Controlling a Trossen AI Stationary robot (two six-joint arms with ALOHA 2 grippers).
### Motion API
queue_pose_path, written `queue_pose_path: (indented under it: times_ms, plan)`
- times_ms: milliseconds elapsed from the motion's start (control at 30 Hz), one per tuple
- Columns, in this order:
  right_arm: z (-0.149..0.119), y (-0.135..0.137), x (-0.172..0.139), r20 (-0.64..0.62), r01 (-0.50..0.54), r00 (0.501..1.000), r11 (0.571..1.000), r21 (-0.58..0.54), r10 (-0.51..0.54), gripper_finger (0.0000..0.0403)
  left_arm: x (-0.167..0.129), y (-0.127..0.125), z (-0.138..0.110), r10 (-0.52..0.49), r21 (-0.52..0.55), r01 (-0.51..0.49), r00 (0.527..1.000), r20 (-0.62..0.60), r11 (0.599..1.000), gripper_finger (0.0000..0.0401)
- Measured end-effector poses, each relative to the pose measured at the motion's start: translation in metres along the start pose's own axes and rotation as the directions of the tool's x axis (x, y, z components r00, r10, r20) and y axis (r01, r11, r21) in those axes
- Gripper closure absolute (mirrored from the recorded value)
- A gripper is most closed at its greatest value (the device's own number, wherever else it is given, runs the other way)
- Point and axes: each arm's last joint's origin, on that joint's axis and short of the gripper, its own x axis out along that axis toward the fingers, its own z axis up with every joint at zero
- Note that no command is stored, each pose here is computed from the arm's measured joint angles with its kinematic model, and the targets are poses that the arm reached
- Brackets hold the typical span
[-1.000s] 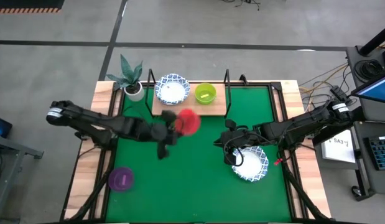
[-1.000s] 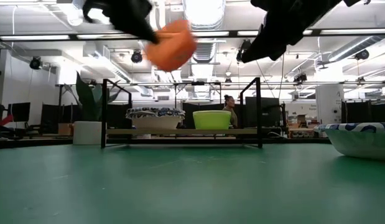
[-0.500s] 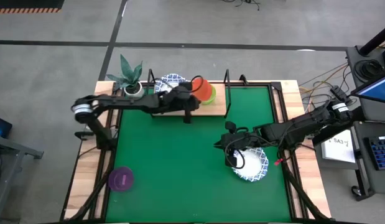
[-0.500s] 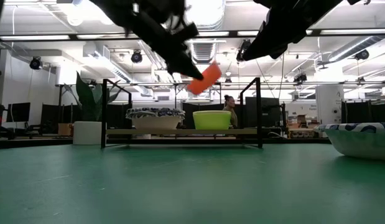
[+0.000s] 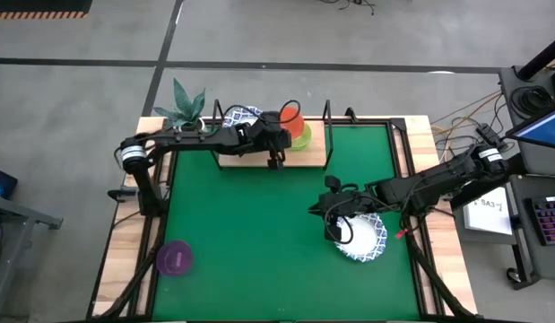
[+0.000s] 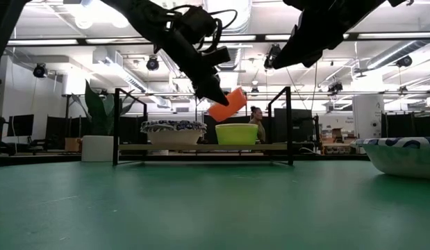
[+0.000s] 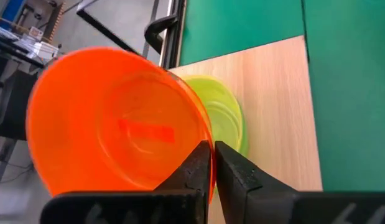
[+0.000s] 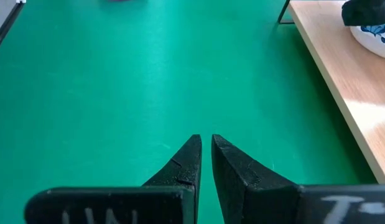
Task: Place and stack bowls onto a shelf
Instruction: Stack the orange bowl on top of the yellow bowl on the shelf, then stack the white patterned bowl on top of the white patterned bowl on the shelf
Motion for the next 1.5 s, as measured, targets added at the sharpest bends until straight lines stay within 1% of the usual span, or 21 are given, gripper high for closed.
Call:
queue_pose_path:
  times_ms: [200, 500, 600, 733, 867, 967, 1133, 1233, 1300, 1433, 1500]
  plan:
    - [0.001, 0.0, 0.0, 0.017, 0.002, 1.0, 1.0, 0.004, -0.002, 0.0374, 0.0, 0.002, 0.003, 0.002, -0.022, -0.001, 0.999, 0.048, 1.0, 0.0369]
    - [0.002, 0.0, 0.0, 0.028, 0.0, 1.0, 1.0, 0.007, -0.001, 0.0374, 0.0, 0.004, 0.005, 0.011, -0.056, -0.008, 0.999, 0.052, 0.998, 0.0306]
    - [0.002, 0.0, 0.0, 0.028, 0.0, 1.0, 1.0, 0.011, -0.001, 0.0374, -0.005, 0.003, 0.004, -0.001, -0.08, 0.002, 1.0, 0.023, 0.997, 0.0292]
    - [0.002, 0.0, 0.0, 0.032, 0.0, 1.0, 1.0, 0.019, -0.001, 0.0374, -0.033, 0.0, 0.006, -0.06, -0.131, 0.057, 0.998, -0.018, 0.99, 0.0287]
    - [0.003, 0.0, 0.0, 0.035, -0.001, 0.999, 0.999, 0.053, -0.001, 0.0374, -0.072, -0.012, 0.005, -0.174, -0.194, 0.168, 0.985, -0.018, 0.967, 0.0291]
    - [0.003, 0.0, 0.0, 0.04, -0.001, 0.999, 0.993, 0.116, -0.003, 0.0374, -0.106, -0.026, 0.001, -0.225, -0.236, 0.231, 0.973, 0.053, 0.944, 0.0295]
    - [0.004, 0.0, 0.001, 0.048, -0.008, 0.999, 0.97, 0.244, -0.004, 0.0374, -0.153, -0.063, -0.015, -0.3, -0.287, 0.339, 0.939, 0.17, 0.896, 0.0299]
    - [0.006, 0.0, 0.0, 0.054, -0.014, 0.999, 0.952, 0.306, -0.003, 0.0374, -0.175, -0.081, -0.022, -0.332, -0.251, 0.398, 0.904, 0.269, 0.883, 0.0299]
    - [0.013, 0.001, -0.002, 0.077, -0.027, 0.997, 0.938, 0.345, 0.0, 0.0374, -0.185, -0.091, -0.029, -0.351, -0.215, 0.427, 0.882, 0.316, 0.878, 0.0299]
    - [0.031, 0.005, -0.005, 0.12, -0.064, 0.993, 0.91, 0.409, 0.016, 0.0374, -0.2, -0.1, -0.037, -0.363, -0.14, 0.447, 0.843, 0.397, 0.884, 0.0299]
    - [0.037, 0.01, -0.002, 0.114, -0.079, 0.993, 0.904, 0.421, 0.034, 0.0374, -0.203, -0.101, -0.042, -0.364, -0.118, 0.443, 0.838, 0.407, 0.888, 0.0299]
